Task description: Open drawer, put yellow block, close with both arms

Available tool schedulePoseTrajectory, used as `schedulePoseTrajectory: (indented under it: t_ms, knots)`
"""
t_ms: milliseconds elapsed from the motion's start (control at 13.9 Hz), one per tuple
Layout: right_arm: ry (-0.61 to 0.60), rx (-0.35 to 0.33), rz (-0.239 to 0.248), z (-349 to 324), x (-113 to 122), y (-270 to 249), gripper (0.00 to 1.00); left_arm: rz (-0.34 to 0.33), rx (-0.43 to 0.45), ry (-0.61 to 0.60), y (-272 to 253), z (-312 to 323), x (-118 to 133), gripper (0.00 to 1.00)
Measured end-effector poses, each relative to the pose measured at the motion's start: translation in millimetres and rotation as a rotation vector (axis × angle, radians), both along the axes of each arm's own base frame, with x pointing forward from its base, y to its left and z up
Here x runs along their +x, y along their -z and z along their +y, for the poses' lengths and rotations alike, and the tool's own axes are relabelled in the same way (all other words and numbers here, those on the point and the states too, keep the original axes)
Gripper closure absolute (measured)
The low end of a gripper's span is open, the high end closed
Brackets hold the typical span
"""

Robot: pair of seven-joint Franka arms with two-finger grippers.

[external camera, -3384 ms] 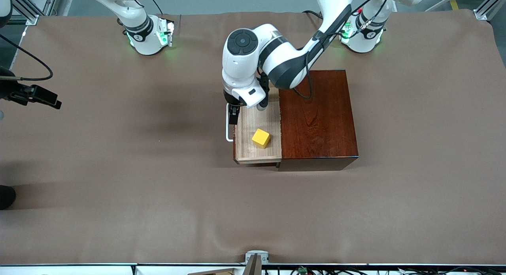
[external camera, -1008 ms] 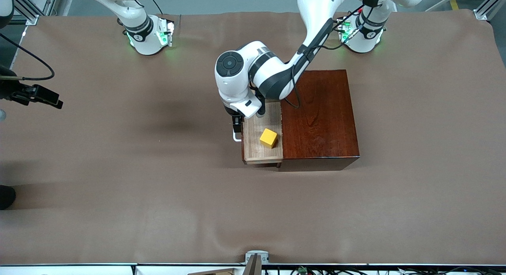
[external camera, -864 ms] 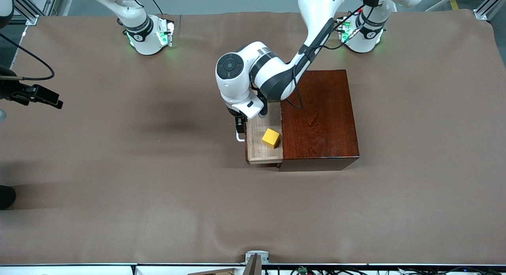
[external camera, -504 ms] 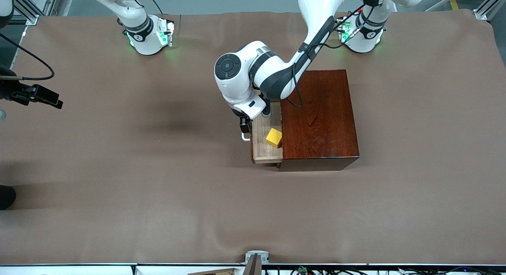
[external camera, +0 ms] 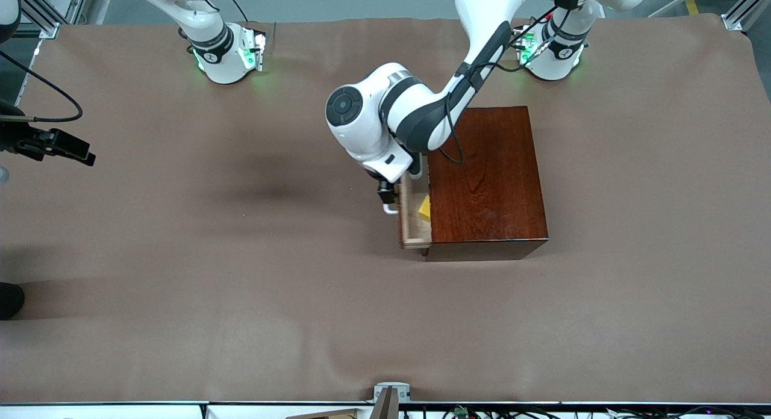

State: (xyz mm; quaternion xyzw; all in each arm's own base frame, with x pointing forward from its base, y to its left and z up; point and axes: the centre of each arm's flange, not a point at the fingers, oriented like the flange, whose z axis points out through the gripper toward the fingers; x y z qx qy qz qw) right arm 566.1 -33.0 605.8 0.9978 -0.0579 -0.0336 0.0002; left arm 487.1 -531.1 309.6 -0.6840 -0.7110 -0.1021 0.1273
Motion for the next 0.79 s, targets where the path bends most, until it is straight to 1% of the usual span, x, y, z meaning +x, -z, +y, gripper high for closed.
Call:
schedulePoseTrajectory:
  t_ms: [144, 360, 576, 648, 792]
  knots:
    - [-0.002, 0.0, -0.008, 0.4, 0.9, -0.7, 0.0, 0.017, 0.069, -0.022, 8.3, 21.2, 9.3, 0.0]
    - [-0.003, 0.003, -0.028, 0.9, 3.1, -2.4, 0.0, 0.011, 0.092, -0.017, 10.4, 24.7, 10.5, 0.0]
    - [0.002, 0.02, -0.035, 0.3, 3.8, -2.9, 0.0, -0.005, 0.086, -0.014, 3.5, 23.7, 12.7, 0.0]
    - [0.003, 0.022, -0.036, -0.1, 3.8, -3.0, 0.0, -0.022, 0.071, -0.015, -8.7, 22.4, 14.9, 0.0]
    - [0.004, 0.023, -0.036, -0.3, 3.8, -3.1, 0.0, -0.071, 0.029, -0.016, -50.8, 22.8, 17.9, 0.0]
